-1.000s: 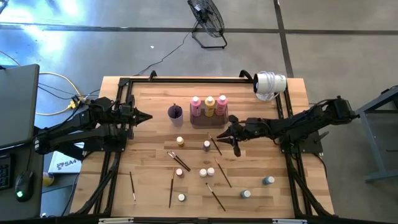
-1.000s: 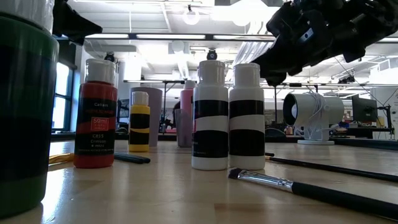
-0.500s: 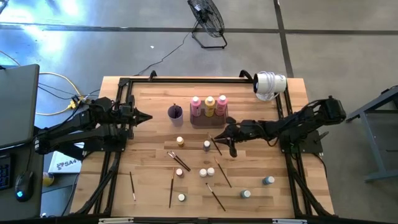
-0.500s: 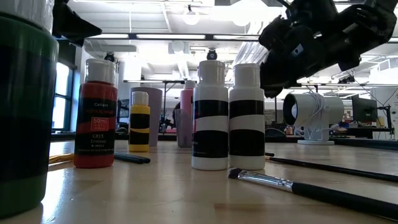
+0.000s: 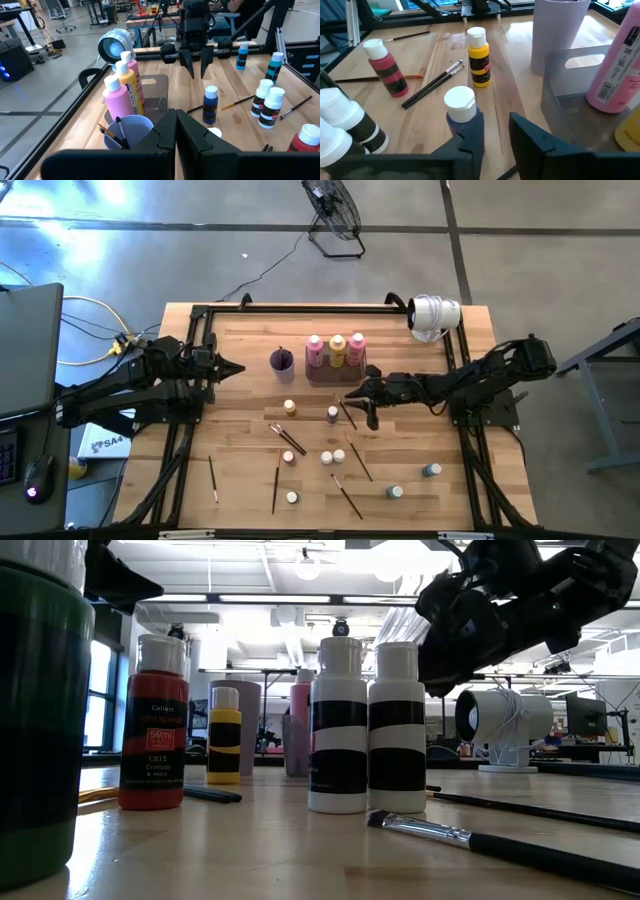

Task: Pick & Place Paint Supplies
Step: Put the small blue paint bottle into the gray bin

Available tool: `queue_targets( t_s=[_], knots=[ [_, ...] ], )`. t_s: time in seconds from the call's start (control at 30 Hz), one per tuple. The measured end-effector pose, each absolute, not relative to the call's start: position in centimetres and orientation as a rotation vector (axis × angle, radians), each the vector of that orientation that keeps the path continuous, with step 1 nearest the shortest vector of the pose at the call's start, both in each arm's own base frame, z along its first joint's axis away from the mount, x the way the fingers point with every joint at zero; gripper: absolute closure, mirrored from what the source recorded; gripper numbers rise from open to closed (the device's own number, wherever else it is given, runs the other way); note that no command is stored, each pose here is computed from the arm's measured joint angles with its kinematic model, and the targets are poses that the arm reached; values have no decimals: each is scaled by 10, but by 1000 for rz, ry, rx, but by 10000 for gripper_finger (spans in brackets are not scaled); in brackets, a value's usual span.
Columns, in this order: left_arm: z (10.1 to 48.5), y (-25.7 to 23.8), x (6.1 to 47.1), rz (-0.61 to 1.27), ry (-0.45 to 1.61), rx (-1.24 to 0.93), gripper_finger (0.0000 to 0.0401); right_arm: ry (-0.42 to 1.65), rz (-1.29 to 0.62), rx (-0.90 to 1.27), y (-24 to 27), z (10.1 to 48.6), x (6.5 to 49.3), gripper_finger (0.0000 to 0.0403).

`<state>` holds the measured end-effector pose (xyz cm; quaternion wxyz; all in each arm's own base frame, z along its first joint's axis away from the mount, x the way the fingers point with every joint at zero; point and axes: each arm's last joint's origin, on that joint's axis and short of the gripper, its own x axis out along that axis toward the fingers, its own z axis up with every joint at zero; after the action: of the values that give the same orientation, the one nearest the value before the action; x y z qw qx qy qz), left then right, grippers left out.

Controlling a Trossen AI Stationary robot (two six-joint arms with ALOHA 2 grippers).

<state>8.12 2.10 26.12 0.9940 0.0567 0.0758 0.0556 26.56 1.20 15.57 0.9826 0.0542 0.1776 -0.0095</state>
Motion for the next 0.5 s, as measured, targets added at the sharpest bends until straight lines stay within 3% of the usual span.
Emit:
queue_targets(
  t_s=[0.27, 0.5],
  knots=[
    [261, 21, 81, 111, 152, 113, 398, 391, 42, 119, 14, 153, 265, 236],
    [261, 21, 81, 111, 152, 114, 398, 389, 58, 122, 14, 153, 265, 222]
  ],
)
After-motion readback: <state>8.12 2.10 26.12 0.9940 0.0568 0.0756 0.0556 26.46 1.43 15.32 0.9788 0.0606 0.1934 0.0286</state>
